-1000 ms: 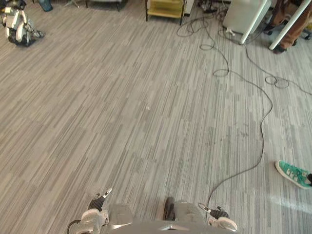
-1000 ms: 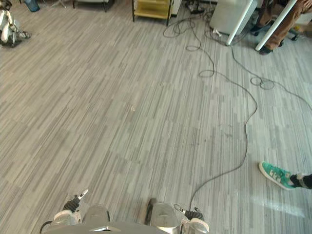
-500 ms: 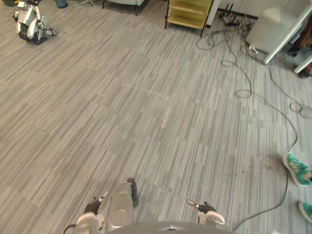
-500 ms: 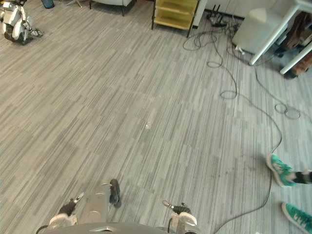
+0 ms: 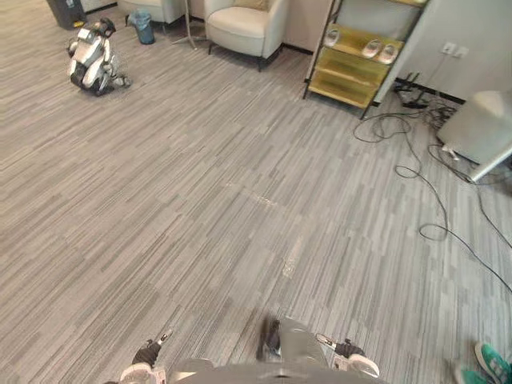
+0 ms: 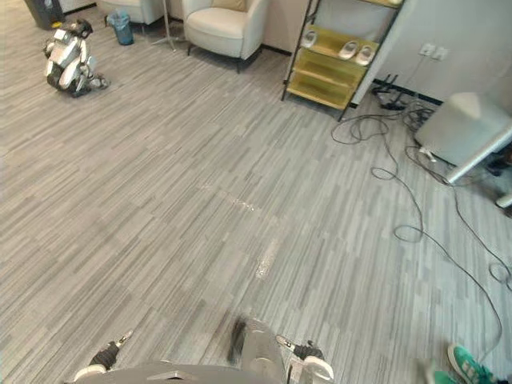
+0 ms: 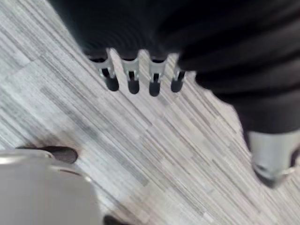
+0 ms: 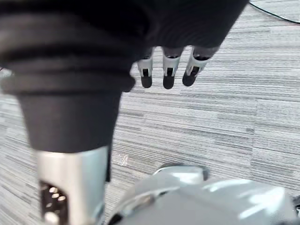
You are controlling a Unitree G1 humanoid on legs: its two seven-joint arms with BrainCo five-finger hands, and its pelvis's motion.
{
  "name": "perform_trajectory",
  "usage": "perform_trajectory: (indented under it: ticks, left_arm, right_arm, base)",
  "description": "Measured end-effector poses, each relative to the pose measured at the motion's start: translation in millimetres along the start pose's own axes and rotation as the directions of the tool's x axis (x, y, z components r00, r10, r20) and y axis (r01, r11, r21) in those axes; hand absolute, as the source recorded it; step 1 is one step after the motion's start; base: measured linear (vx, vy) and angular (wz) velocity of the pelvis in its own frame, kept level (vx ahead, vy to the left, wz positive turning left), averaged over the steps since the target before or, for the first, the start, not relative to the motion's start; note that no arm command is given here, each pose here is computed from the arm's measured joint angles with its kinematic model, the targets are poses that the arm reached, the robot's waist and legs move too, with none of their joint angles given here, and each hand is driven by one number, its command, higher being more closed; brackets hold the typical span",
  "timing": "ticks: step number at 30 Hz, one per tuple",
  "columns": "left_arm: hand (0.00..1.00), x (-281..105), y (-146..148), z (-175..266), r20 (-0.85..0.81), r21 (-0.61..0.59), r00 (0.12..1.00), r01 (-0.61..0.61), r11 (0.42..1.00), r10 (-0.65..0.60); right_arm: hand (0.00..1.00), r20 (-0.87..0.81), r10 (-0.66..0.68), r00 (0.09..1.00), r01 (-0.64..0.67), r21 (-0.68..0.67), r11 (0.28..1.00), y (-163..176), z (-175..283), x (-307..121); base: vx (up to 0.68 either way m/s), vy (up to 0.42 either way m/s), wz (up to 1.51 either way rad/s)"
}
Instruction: Pick up cushions and gather them together orderly.
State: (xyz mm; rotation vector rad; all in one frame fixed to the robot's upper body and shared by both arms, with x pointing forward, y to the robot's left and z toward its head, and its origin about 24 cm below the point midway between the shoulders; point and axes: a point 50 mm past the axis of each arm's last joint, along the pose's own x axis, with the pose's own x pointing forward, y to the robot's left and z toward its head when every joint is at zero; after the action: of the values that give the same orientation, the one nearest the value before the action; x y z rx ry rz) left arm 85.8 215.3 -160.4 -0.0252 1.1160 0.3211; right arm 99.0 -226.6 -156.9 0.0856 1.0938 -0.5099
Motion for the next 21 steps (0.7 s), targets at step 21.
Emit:
perform_trajectory:
  ticks: [21]
  left_arm:
    - [0.00, -3.6, -15.5, -4.4, 0.014, -0.062, 0.999, 0.032, 0.998, -0.031]
  right_arm:
    - [0.00, 0.011, -0.047, 0.999, 0.047, -0.034, 0.998, -18.7, -2.1, -0.7]
  base:
    - [0.49, -0.048, -0.08]
